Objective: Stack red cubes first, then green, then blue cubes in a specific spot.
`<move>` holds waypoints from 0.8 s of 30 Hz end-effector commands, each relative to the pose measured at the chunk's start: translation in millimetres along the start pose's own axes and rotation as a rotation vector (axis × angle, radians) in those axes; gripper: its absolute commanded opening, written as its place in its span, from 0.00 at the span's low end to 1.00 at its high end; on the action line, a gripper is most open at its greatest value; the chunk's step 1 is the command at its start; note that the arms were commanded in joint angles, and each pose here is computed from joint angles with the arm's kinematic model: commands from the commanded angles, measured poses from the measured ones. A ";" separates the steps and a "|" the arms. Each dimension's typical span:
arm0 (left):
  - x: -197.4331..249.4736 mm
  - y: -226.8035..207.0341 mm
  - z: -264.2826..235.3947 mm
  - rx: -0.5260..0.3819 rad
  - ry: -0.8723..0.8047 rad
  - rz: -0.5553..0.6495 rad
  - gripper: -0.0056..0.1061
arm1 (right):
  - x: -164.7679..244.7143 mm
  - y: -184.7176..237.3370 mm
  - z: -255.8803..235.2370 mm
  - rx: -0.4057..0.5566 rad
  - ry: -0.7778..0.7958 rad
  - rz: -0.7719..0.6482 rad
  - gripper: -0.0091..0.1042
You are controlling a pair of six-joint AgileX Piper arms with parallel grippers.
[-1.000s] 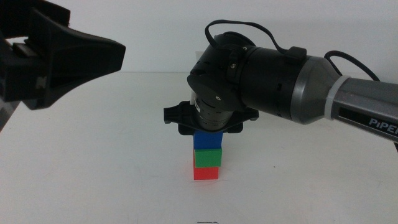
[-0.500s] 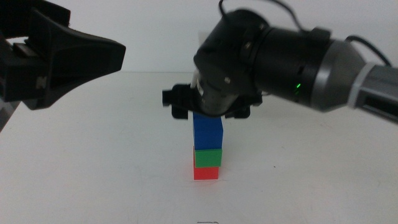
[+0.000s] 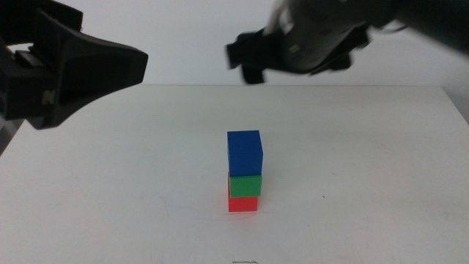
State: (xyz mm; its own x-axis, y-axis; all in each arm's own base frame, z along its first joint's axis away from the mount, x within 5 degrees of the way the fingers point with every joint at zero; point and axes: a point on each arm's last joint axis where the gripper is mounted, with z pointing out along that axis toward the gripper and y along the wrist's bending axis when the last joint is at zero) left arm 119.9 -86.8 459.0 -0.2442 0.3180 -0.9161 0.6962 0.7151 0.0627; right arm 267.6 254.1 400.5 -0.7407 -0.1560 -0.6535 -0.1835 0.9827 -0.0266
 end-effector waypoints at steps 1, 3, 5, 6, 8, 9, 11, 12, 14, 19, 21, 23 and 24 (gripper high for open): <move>-13.3 -0.6 -9.5 -0.012 -0.110 -0.015 0.88 | -14.2 -33.9 -40.0 0.047 -0.088 -0.048 0.65; -13.3 -0.6 -9.5 -0.012 -0.110 -0.015 0.88 | -15.3 -48.2 -51.1 0.052 -0.089 -0.089 0.65; -13.3 -0.6 -9.5 -0.012 -0.110 -0.015 0.88 | -15.9 -60.7 -61.8 0.021 -0.088 -0.118 0.65; -13.3 -0.6 -9.5 -0.012 -0.110 -0.015 0.88 | -15.7 -67.9 -68.6 -0.013 -0.083 -0.116 0.65; -13.3 -0.6 -9.5 -0.012 -0.110 -0.015 0.88 | -16.7 -92.3 -79.9 -0.039 -0.085 -0.073 0.65; -13.3 -0.6 -9.5 -0.012 -0.110 -0.015 0.88 | -14.9 -105.1 -85.1 -0.038 -0.088 -0.056 0.65; -13.3 -0.6 -9.5 -0.012 -0.110 -0.015 0.88 | 4.1 -155.0 -98.0 0.017 -0.117 0.019 0.65; -13.3 -0.6 -9.5 -0.012 -0.110 -0.015 0.88 | 10.5 -163.6 -95.3 0.020 -0.120 0.038 0.65; -13.3 -0.6 -9.5 -0.012 -0.110 -0.015 0.88 | 26.2 -184.5 -93.7 0.030 -0.138 0.080 0.65; -13.3 -0.6 -9.5 -0.012 -0.110 -0.015 0.88 | 61.6 -216.4 -92.4 0.054 -0.181 0.186 0.65; -13.3 -0.6 -9.5 -0.012 -0.110 -0.015 0.88 | 70.9 -221.1 -95.3 0.060 -0.215 0.200 0.65; -13.3 -0.6 -9.5 -0.012 -0.110 -0.015 0.88 | 79.4 -223.5 -99.2 0.072 -0.234 0.199 0.65; -13.3 -0.6 -9.5 -0.012 -0.110 -0.015 0.88 | 82.6 -224.2 -100.3 0.082 -0.238 0.195 0.65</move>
State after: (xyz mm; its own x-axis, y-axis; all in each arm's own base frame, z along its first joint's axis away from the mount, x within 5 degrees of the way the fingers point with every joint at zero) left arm 119.9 -86.8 459.0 -0.2442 0.3180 -0.9161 0.6962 0.7151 0.0627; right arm 189.9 14.5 413.5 -0.6832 0.0636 -0.7274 0.0158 0.9972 0.0724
